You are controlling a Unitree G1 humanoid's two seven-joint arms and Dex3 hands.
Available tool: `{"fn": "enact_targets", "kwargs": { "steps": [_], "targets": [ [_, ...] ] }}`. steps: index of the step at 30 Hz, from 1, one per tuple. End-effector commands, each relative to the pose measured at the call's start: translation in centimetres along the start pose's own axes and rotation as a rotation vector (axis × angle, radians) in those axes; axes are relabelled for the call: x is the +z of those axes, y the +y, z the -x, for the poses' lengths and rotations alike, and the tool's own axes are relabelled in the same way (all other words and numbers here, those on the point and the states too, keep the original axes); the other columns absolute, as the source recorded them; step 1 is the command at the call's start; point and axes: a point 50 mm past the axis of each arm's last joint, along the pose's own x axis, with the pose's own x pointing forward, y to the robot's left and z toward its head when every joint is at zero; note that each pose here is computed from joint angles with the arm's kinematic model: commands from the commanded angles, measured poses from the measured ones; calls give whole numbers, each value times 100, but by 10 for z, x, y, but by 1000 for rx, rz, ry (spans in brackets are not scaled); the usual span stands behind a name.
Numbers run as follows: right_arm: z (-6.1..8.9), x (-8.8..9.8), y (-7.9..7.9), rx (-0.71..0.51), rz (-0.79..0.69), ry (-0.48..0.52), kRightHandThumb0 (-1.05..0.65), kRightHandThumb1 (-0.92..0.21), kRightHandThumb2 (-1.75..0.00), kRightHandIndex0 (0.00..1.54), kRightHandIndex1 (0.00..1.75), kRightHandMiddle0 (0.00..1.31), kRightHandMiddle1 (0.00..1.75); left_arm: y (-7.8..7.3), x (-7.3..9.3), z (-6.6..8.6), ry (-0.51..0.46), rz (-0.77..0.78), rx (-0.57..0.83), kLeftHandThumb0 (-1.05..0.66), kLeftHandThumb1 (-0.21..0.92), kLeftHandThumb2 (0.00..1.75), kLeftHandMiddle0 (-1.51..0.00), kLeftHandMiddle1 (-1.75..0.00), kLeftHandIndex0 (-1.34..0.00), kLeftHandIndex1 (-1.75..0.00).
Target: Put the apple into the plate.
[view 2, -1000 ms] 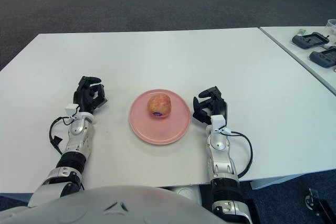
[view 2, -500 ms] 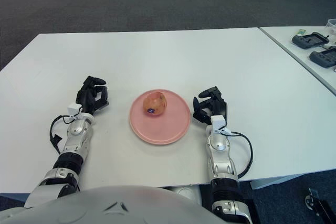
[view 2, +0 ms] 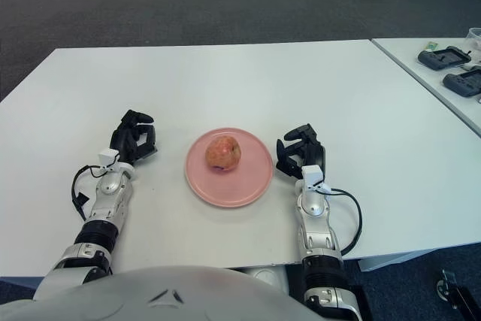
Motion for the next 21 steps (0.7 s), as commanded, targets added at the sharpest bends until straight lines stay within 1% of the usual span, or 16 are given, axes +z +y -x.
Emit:
{"fn": "enact_targets", "kwargs": {
  "steps": [1, 9, 21],
  "targets": [
    [2, -1, 0, 18, 16, 8, -41, -55, -103, 70, 148, 43, 175, 1, -22, 21, 107, 1, 26, -43, 48, 112, -70, -175, -48, -175],
    [5, -2, 1, 24, 6, 22, -41, -55, -103, 70, 150, 43, 175, 0, -22, 26, 76, 13, 55, -43, 48, 112, -70, -174, -48, -175],
    [6, -2, 1, 18, 17, 70, -41, -57, -101, 67, 153, 42, 175, 1, -22, 31, 75, 1, 127, -42, 52, 107, -67, -173, -45, -175]
  ]
}}
